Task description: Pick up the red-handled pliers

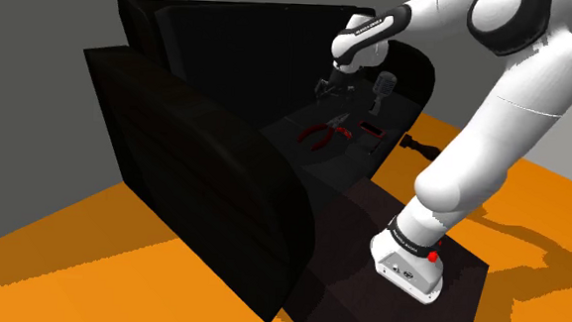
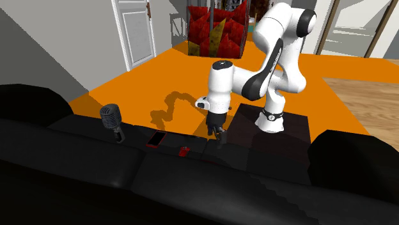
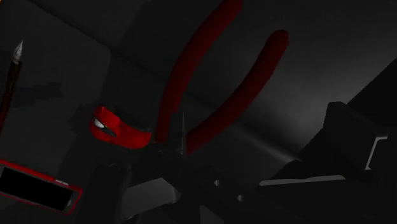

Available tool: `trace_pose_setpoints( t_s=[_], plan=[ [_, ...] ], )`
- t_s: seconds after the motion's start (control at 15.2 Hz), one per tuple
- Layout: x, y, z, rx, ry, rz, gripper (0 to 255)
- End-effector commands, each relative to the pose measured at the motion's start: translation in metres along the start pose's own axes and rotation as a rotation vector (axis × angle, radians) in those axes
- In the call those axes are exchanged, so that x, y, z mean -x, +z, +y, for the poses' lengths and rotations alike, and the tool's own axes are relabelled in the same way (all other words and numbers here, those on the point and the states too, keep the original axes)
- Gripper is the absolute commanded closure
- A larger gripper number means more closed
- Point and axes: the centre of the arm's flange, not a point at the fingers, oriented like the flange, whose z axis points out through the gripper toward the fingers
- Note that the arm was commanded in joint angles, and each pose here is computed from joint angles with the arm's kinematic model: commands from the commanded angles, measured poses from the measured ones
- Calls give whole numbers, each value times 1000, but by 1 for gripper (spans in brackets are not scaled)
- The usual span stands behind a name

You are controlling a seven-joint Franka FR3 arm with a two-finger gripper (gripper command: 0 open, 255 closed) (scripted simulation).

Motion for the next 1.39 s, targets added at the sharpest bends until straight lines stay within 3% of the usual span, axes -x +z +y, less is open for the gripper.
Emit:
trace_pose_setpoints(
  t_s=[0.0,0.73,1.32],
  plan=[
    [-18,20,13,0,50,-6,0],
    [-96,129,78,-1,315,-46,0],
    [-97,173,81,-1,326,-48,0]
  ],
)
